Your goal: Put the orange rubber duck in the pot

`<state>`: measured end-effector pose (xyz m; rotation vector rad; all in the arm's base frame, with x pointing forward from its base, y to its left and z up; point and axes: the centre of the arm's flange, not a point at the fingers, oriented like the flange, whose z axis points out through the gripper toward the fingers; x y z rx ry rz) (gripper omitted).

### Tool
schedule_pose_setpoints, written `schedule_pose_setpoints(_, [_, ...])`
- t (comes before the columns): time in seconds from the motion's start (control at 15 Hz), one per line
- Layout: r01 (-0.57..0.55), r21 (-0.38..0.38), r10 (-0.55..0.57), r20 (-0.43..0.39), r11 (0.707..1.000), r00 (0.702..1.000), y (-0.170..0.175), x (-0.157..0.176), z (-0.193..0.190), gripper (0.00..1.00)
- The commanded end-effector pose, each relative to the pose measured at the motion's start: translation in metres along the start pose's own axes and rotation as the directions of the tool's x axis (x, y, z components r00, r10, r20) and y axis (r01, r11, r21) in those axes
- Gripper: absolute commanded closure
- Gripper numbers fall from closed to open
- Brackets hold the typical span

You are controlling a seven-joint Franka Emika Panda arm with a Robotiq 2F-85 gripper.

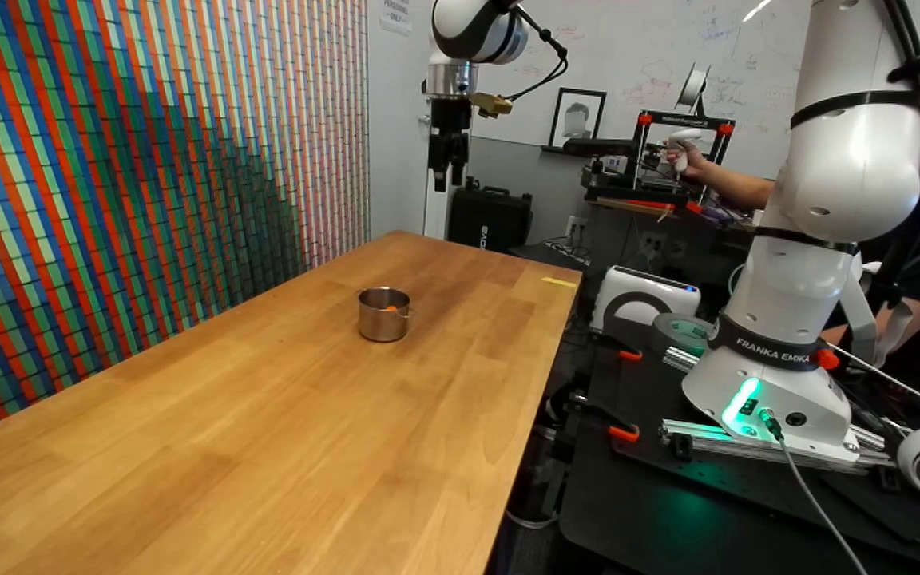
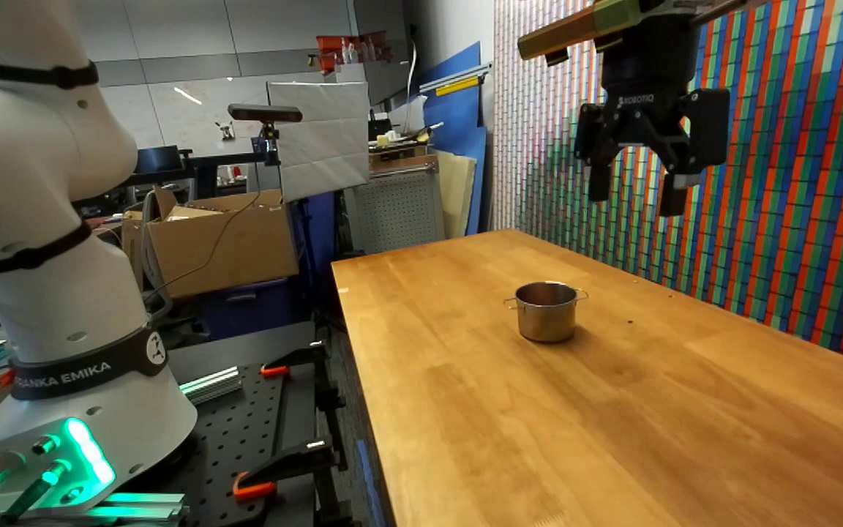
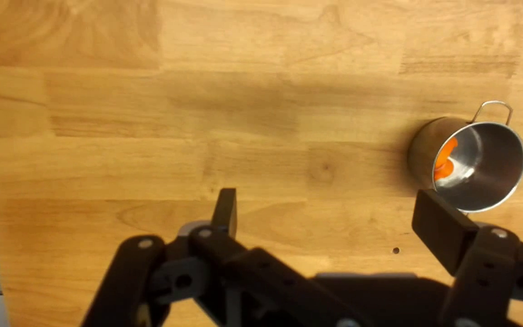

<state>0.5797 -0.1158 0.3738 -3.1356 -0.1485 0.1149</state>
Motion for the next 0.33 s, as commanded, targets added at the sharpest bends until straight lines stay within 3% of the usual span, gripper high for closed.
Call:
schedule_pose_setpoints(0.0, [-0.006,0.004,0.006,0.013,1.0,1.0,0.0027,-0.0031,-0.0005,0.0])
schedule_pose_setpoints(0.27, [-0.009,0.007,0.009,0.023,1.0,1.0,0.0036,-0.0051,-0.001,0.0])
